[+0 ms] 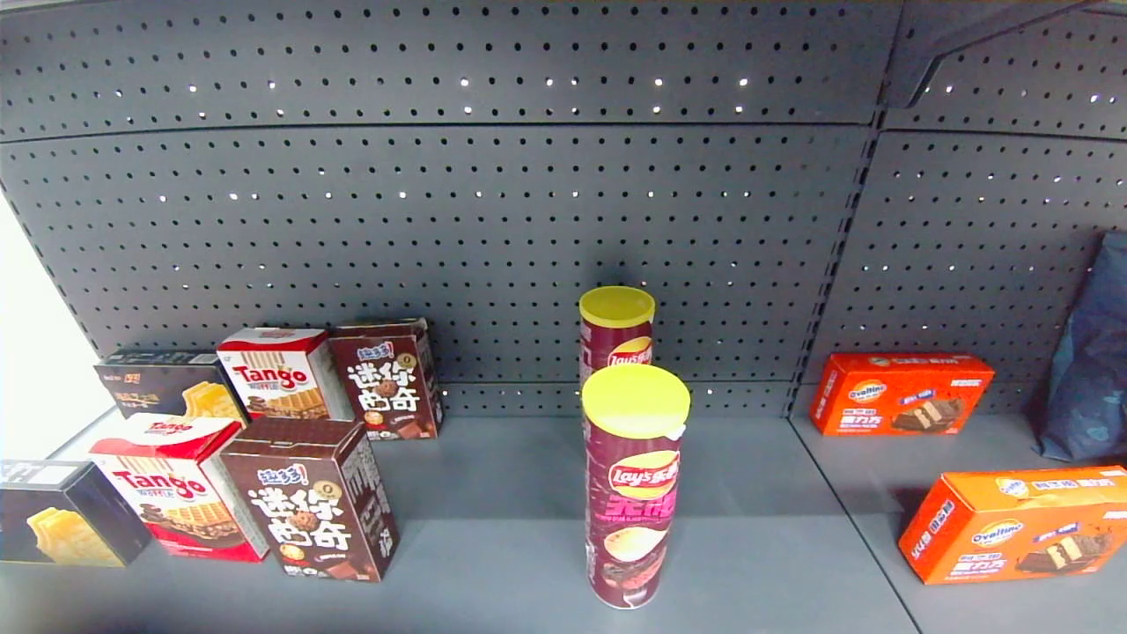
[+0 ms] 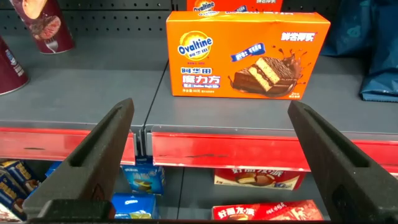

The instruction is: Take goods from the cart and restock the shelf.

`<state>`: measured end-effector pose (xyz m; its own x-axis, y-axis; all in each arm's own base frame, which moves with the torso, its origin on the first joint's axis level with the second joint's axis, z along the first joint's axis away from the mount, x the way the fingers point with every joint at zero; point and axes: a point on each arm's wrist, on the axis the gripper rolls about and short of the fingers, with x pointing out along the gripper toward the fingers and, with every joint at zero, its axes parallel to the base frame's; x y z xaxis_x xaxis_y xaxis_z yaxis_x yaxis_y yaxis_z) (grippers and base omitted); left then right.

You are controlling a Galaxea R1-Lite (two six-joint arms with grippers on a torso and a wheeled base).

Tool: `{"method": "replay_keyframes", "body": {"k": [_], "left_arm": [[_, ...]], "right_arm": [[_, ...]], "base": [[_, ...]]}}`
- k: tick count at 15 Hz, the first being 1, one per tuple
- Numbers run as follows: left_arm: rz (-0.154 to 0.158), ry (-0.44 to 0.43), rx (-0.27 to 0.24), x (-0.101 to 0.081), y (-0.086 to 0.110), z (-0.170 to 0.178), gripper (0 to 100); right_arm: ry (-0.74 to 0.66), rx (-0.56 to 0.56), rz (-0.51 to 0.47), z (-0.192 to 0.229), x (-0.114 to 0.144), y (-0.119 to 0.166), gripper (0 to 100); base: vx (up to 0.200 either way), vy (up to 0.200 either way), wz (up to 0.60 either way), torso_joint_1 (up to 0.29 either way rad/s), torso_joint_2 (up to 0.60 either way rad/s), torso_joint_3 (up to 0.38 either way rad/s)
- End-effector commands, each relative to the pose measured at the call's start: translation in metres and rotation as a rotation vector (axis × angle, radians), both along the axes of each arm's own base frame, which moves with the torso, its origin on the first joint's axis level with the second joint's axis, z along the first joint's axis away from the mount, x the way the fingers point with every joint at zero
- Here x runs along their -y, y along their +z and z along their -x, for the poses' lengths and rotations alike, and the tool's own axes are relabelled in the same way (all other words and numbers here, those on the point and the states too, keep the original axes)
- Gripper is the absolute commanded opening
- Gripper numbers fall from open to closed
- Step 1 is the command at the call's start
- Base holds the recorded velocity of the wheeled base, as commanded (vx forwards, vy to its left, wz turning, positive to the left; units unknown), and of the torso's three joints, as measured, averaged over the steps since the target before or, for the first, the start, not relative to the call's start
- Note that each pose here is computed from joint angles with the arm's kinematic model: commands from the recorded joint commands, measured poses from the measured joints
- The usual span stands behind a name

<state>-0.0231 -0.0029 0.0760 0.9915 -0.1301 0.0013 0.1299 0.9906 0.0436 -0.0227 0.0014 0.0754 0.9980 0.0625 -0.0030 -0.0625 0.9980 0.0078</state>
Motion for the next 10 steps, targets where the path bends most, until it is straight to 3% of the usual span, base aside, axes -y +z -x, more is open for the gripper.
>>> {"method": "replay_keyframes", "body": {"k": [1,2,4,8,10], "left_arm": [[0.0,0.0,0.0,0.0,-0.0001,0.0,100],[-0.006,-0.001,0.001,0.0,-0.0001,0.0,100],[-0.006,0.0,0.001,0.0,-0.0001,0.0,100],[-0.001,0.0,-0.001,0.0,-0.0005,-0.0001,100],[0.002,0.003,0.0,-0.0001,-0.0001,0.0,100]], "right_arm": [[0.0,0.001,0.0,0.0001,0.0,-0.0001,100],[0.0,0.001,0.0,0.0001,0.0,-0.0001,100],[0.0,0.001,0.0,0.0001,0.0,-0.0001,100],[0.0,0.001,0.0,0.0001,0.0,-0.0001,100],[0.0,0.001,0.0,0.0001,0.0,-0.0001,100]], "base": [[0.0,0.0,0.0,0.0,0.0,0.0],[0.0,0.0,0.0,0.0,0.0,0.0],[-0.2,0.0,0.0,0.0,0.0,0.002],[0.0,0.0,0.0,0.0,0.0,0.0],[0.0,-0.2,0.0,0.01,0.01,0.002]]}}
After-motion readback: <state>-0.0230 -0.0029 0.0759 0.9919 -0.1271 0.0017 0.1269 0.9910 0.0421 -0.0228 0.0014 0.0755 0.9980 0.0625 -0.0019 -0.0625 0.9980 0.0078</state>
